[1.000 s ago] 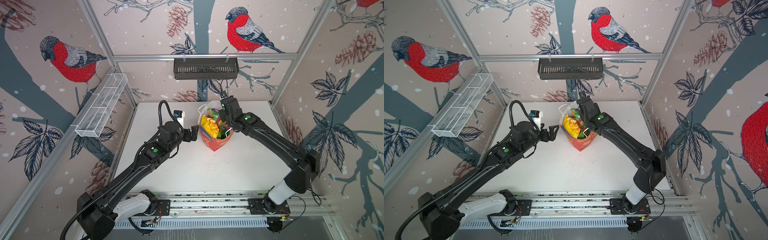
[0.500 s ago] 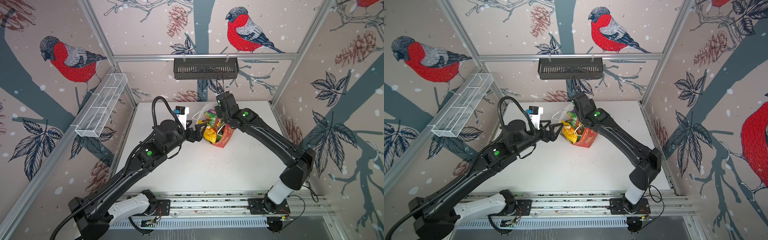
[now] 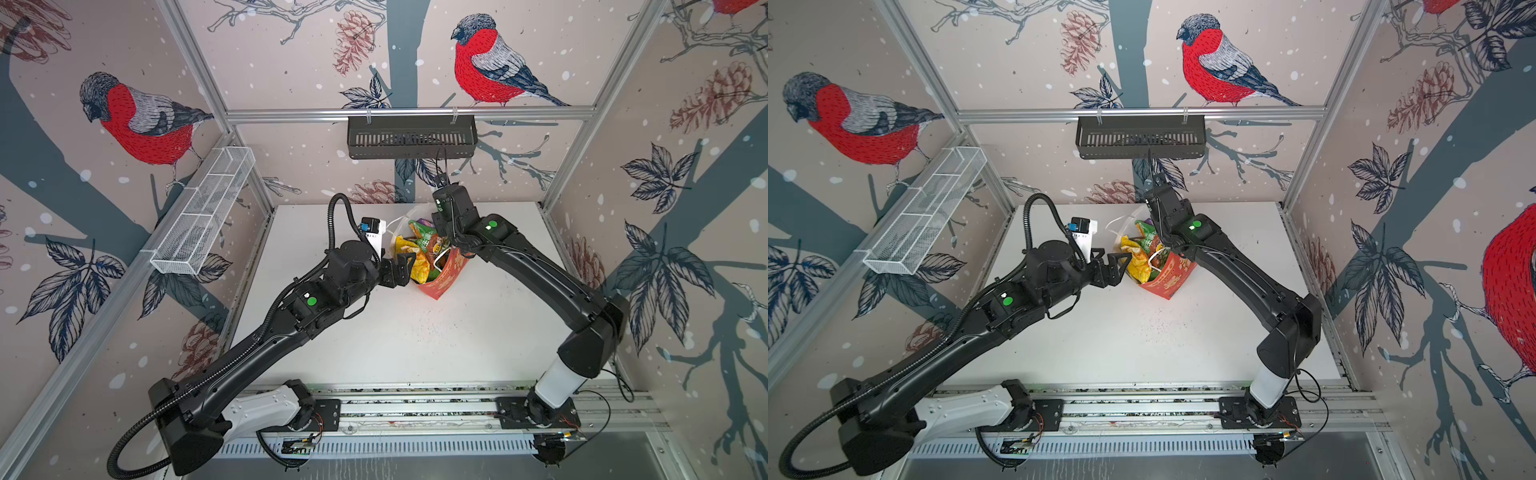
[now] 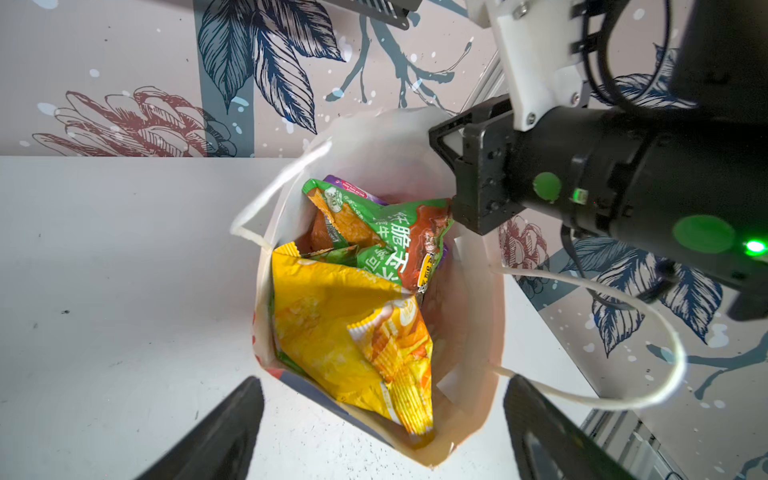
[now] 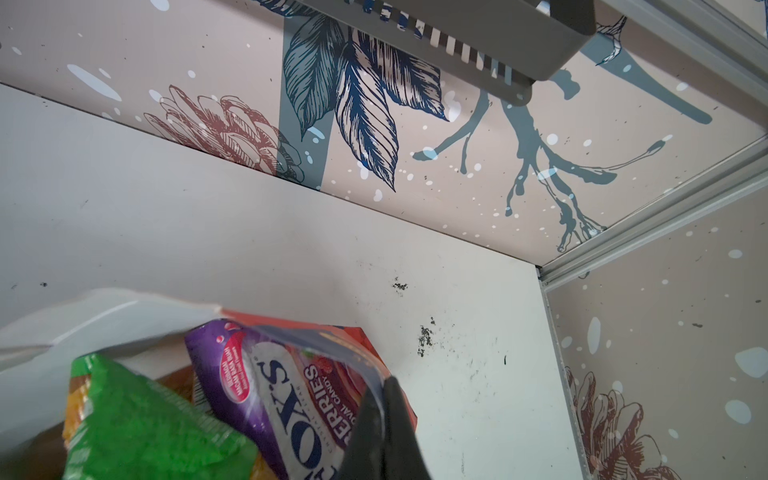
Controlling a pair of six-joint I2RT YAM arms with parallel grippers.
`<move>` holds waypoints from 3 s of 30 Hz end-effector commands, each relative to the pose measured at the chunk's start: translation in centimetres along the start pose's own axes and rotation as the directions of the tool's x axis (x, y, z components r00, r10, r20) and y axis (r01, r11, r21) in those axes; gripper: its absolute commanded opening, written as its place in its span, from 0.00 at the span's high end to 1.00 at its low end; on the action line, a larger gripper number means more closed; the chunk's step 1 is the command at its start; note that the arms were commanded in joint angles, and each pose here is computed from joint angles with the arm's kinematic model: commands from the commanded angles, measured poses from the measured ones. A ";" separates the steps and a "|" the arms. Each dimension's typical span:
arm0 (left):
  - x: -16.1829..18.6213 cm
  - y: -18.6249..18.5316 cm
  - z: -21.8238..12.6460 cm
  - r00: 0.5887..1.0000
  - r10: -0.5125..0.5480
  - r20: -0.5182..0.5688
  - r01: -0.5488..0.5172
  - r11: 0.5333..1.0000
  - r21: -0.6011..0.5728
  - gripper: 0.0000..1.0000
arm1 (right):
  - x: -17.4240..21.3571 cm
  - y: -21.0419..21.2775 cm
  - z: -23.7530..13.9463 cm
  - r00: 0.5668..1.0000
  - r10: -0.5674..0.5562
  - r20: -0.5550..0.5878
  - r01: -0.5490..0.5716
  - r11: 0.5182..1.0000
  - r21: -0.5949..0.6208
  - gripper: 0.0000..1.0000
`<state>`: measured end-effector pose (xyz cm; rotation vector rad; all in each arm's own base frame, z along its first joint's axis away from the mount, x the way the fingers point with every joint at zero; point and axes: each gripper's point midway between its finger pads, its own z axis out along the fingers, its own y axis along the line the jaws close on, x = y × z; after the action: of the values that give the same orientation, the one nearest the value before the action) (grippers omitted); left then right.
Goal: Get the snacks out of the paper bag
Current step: 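Lower the left gripper onto the yellow chip packet while the right holds the rim, then lift the yellow chip packet out of the bag with the left gripper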
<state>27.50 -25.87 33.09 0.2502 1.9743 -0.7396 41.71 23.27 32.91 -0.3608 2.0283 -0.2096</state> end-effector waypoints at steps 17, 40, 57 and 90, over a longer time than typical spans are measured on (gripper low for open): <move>-0.2 0.0 1.7 0.997 -0.072 -0.029 0.072 0.997 0.013 0.29 | -1.5 -0.5 -1.6 0.984 0.152 0.096 -0.148 0.988 -0.047 1.00; 1.0 1.4 4.0 0.997 -0.042 -0.066 0.039 0.998 -0.052 0.46 | -1.2 0.3 -2.6 0.977 0.193 0.095 -0.181 0.976 -0.121 1.00; 1.5 1.9 4.7 0.997 -0.038 -0.073 0.033 0.996 -0.077 0.77 | -0.9 0.1 -2.8 0.974 0.201 0.106 -0.188 0.975 -0.118 1.00; -3.2 1.6 0.4 0.995 -0.012 0.095 0.019 0.997 -0.080 1.00 | 0.6 -1.2 -1.9 0.974 0.207 0.096 -0.205 0.978 -0.036 1.00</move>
<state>29.79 -25.41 33.69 0.1809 1.9703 -0.6993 39.42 22.33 32.17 -0.2413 2.0073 -0.0406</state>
